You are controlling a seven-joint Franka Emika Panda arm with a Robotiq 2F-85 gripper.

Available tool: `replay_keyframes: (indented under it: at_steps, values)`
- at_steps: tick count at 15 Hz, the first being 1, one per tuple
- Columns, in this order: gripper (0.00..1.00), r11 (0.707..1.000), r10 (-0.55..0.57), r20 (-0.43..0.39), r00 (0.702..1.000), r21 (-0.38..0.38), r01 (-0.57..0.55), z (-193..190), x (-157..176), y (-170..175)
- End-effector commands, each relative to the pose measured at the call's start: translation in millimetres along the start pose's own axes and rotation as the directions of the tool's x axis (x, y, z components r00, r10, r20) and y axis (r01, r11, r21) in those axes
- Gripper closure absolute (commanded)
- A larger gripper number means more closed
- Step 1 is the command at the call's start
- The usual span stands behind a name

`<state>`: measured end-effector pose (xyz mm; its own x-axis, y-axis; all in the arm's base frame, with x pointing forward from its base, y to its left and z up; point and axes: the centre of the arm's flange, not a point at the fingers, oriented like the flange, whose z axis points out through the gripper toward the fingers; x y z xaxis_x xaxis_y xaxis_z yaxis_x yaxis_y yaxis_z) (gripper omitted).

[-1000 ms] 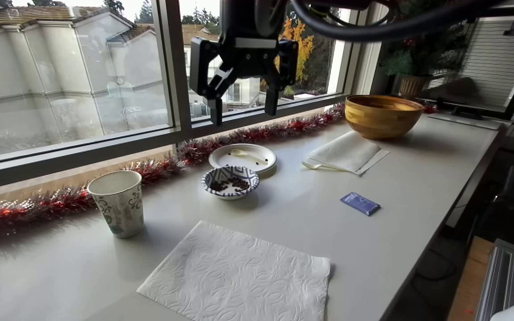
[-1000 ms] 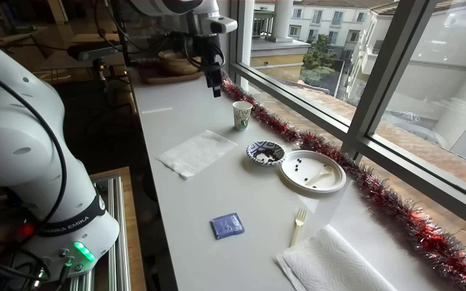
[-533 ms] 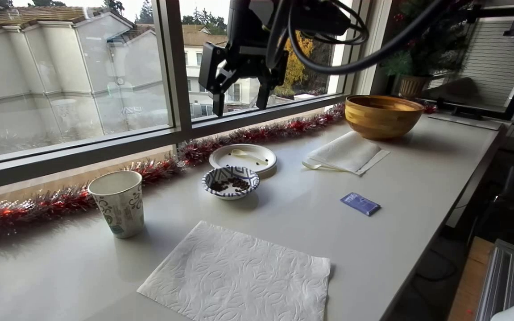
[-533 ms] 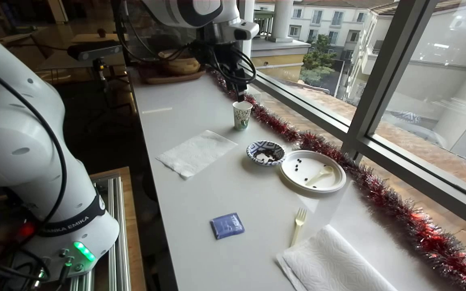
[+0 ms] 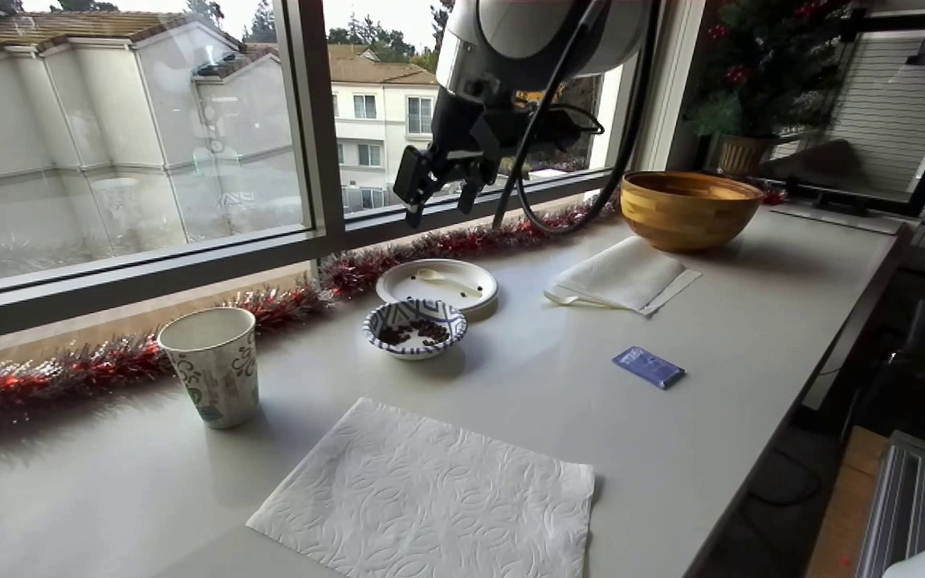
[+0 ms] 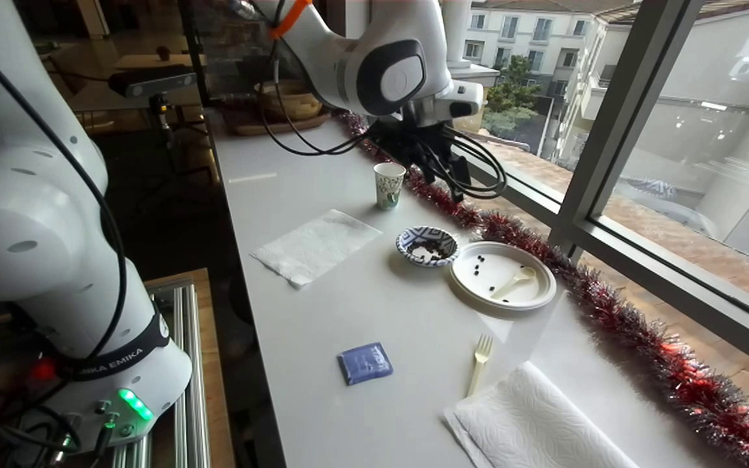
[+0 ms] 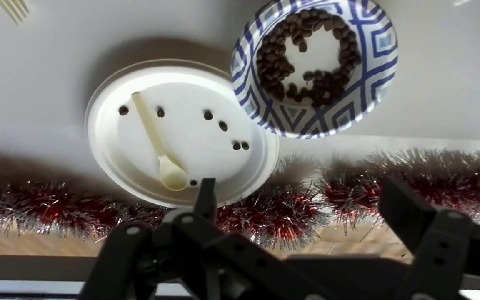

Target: Use the white spoon on the plate to get some contents from the bowl and put them on the white plate.

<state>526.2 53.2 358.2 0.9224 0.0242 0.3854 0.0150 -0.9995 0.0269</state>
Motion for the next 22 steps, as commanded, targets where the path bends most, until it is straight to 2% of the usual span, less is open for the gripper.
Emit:
replay_keyframes:
  at_steps: [1, 6, 12, 15, 16, 22]
  values:
    - [0.00, 1.000, -0.021, -0.059, 0.998, 0.000, 0.021, 49, 27, 30]
    - [0.00, 1.000, -0.024, -0.105, 0.994, 0.013, 0.025, 95, 34, 61]
    - [0.00, 1.000, -0.024, -0.164, 0.986, -0.010, 0.023, 136, 35, 94]
    - [0.00, 0.999, 0.023, -0.146, 0.989, -0.019, -0.026, 152, 29, 113]
    - [0.00, 1.000, 0.003, -0.132, 0.991, -0.025, -0.007, 138, 23, 100]
    - [0.00, 0.999, 0.020, -0.124, 0.992, -0.027, -0.024, 148, 22, 109]
